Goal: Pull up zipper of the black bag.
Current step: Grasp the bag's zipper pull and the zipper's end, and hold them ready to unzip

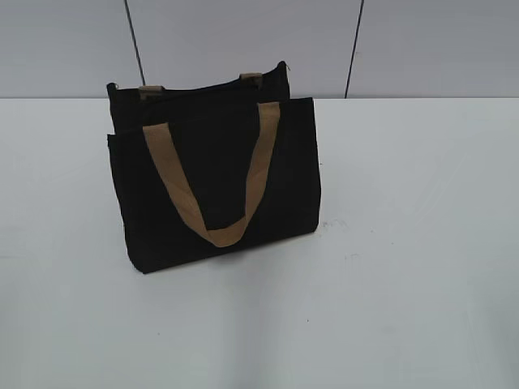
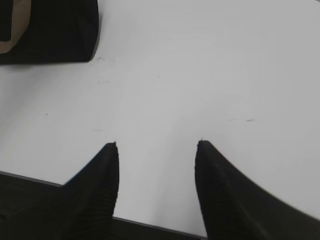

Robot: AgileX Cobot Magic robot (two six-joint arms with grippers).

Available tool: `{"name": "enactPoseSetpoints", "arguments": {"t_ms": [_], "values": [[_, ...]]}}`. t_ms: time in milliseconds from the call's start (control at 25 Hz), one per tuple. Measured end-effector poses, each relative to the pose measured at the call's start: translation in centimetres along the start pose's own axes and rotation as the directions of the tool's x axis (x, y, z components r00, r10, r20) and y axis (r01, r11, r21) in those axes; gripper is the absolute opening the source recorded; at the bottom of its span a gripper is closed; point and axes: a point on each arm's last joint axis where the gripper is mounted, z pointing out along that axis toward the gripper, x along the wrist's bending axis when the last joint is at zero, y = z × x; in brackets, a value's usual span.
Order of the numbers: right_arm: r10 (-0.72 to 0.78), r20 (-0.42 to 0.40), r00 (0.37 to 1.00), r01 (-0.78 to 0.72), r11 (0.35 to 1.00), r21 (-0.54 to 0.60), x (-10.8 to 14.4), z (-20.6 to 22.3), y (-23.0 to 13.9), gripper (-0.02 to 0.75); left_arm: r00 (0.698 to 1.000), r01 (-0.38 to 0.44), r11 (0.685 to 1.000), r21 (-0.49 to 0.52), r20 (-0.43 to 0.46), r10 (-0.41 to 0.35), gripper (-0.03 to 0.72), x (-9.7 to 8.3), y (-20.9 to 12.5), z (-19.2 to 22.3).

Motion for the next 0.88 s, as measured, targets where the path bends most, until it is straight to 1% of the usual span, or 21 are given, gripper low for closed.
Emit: {"name": "enactPoseSetpoints", "arguments": {"t_ms": [880], "values": [[0.0,0.0,1.0,0.0,1.0,0.0,0.0,0.0,0.0,0.389,1.0,-0.001,1.0,0.0,-0.002,0.001,0.239,0.02,0.0,0.0]]}}
